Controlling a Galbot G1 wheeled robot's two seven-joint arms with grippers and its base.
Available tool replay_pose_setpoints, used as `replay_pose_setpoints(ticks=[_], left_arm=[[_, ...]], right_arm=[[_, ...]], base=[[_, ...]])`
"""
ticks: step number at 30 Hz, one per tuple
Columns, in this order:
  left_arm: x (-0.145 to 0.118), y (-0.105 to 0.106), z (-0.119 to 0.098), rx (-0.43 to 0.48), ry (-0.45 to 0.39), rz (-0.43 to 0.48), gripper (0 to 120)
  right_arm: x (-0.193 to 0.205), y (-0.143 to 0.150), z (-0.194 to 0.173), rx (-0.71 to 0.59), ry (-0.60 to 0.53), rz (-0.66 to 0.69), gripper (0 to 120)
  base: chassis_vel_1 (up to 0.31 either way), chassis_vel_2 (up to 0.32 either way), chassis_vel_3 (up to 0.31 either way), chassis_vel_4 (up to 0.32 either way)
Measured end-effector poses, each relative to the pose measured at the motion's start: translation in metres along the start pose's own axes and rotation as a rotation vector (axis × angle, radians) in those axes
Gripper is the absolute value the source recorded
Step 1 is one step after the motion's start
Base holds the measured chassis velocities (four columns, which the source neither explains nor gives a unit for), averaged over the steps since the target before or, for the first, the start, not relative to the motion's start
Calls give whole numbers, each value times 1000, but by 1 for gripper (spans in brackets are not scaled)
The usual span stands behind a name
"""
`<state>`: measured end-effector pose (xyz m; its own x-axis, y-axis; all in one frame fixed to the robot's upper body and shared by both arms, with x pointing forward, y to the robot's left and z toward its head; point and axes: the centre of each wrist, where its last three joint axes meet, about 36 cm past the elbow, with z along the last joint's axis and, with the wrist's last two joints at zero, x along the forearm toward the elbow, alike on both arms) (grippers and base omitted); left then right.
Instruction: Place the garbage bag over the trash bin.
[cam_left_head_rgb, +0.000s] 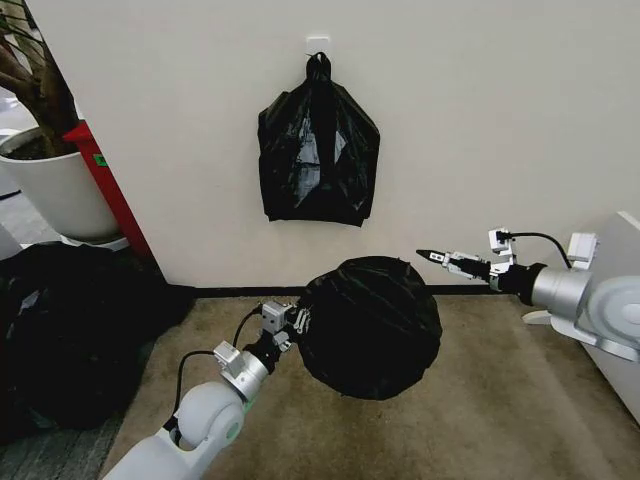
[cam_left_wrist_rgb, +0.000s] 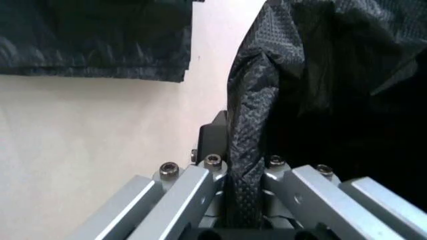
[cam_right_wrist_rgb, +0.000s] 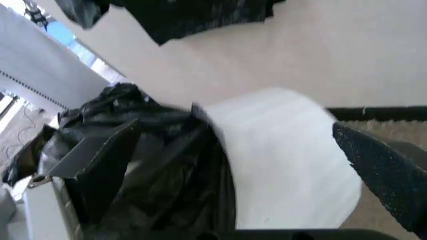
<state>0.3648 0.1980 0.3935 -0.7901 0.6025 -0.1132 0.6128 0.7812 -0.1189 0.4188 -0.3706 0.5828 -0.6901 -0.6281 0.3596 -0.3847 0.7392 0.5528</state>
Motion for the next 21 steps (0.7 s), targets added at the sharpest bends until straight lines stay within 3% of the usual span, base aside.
replay_pose_setpoints(ticks=[7,17,21], left_arm=[[2,-3,-3,-13,-5,11,1],[4,-6,-8,-21,-24,63,1],[3,-7,-7,-16,-26,72,1]], right_arm=[[-15,7,10,26,21,15,100],[-38,-30,3,19,25,121,100],[-33,-28,2,29,19,135,100]], base=[[0,0,0,0],[0,0,0,0],[0,0,0,0]])
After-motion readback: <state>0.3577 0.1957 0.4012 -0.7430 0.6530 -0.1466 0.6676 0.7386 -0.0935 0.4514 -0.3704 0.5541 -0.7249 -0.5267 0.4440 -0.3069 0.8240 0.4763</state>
